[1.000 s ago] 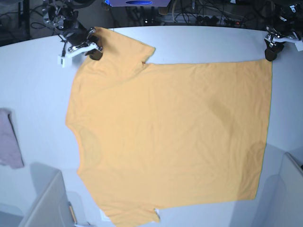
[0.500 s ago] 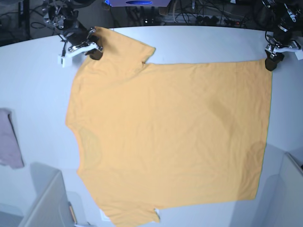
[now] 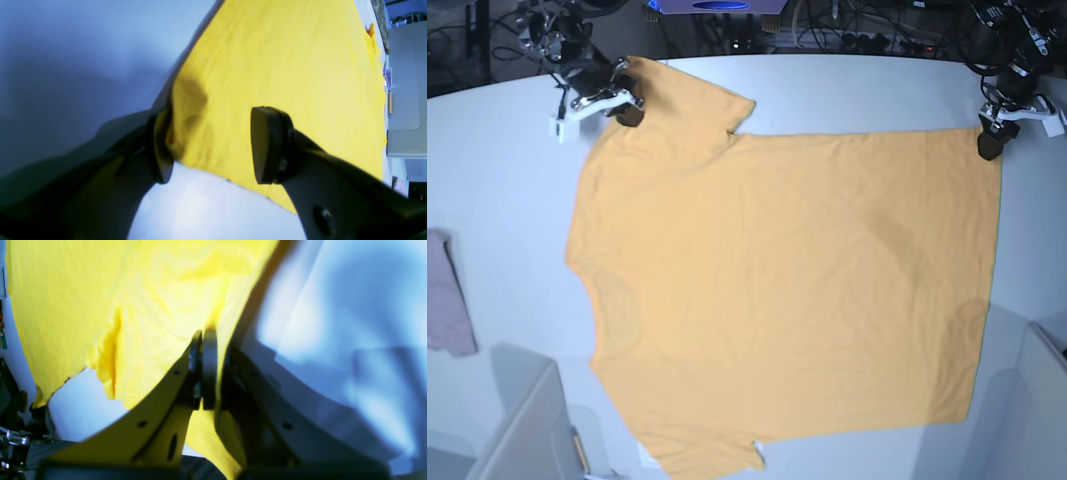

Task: Fold the T-shirt properly
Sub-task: 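Lower the left gripper onto the shirt's shoulder corner and grasp it, then lift the shirt edge with both grippers and pull it taut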

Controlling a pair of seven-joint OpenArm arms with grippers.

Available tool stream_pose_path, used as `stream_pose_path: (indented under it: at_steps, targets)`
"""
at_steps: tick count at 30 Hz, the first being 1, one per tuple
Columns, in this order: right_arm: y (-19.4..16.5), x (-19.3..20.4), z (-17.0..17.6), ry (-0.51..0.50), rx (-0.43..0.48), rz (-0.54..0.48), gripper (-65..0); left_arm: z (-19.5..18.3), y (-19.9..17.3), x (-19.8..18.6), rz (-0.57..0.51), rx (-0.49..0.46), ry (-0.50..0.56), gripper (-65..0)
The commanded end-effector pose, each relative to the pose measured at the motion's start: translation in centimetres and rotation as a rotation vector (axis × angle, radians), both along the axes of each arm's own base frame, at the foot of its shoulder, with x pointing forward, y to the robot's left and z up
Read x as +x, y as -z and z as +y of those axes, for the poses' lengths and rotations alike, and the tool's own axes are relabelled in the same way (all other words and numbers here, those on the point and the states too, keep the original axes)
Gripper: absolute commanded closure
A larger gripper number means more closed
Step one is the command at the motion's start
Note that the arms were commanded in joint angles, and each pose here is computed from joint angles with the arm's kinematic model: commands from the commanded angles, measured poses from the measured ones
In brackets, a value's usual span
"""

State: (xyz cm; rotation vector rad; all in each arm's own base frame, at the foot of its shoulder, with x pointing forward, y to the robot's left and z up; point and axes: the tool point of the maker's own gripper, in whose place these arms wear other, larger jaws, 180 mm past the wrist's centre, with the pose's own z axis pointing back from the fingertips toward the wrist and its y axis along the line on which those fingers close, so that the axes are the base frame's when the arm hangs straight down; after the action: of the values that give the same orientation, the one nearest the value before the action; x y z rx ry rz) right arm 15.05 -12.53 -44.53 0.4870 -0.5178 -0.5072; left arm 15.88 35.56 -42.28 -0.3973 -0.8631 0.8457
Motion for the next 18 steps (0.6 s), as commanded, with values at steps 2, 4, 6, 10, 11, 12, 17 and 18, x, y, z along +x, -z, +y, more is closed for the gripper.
stream_pose_path:
  at_steps: [2, 4, 6, 10, 11, 12, 17, 18]
  targets:
    - [0.5, -0.8, -0.3, -0.006, -0.018, 0.04, 0.0, 0.0, 0.5, -0.6, 0.052, 0.004, 0.02, -32.4]
    - [0.5, -0.8, -0.3, -0.006, -0.018, 0.04, 0.0, 0.0, 0.3, -0.5, 0.049, 0.009, 0.023, -25.2]
    - [0.5, -0.8, -0.4, -0.002, -0.021, 0.039, 0.0, 0.0, 0.3, -0.5, 0.049, 0.01, 0.025, -11.7]
    - [0.6, -0.9, -0.4, 0.001, -0.017, 0.042, 0.0, -0.4, 0.5, -0.5, 0.062, 0.013, 0.053, 0.0]
    - [0.5, -1.0, -0.4, 0.002, -0.016, 0.042, 0.0, -0.5, 0.3, -0.2, 0.062, 0.02, 0.07, 0.0]
    - [0.5, -1.0, -0.4, 0.001, -0.016, 0.04, 0.0, -0.4, 0.0, 0.1, 0.064, 0.035, 0.09, 0.0]
    - [0.4, -2.1, -0.2, -0.003, -0.014, 0.056, 0.0, -0.4, -2.1, -0.5, 0.069, 0.124, 0.152, 0.0]
    - [0.3, -2.3, -0.2, -0.004, -0.014, 0.059, 0.0, -0.4, -2.5, -0.6, 0.069, 0.141, 0.161, 0.0]
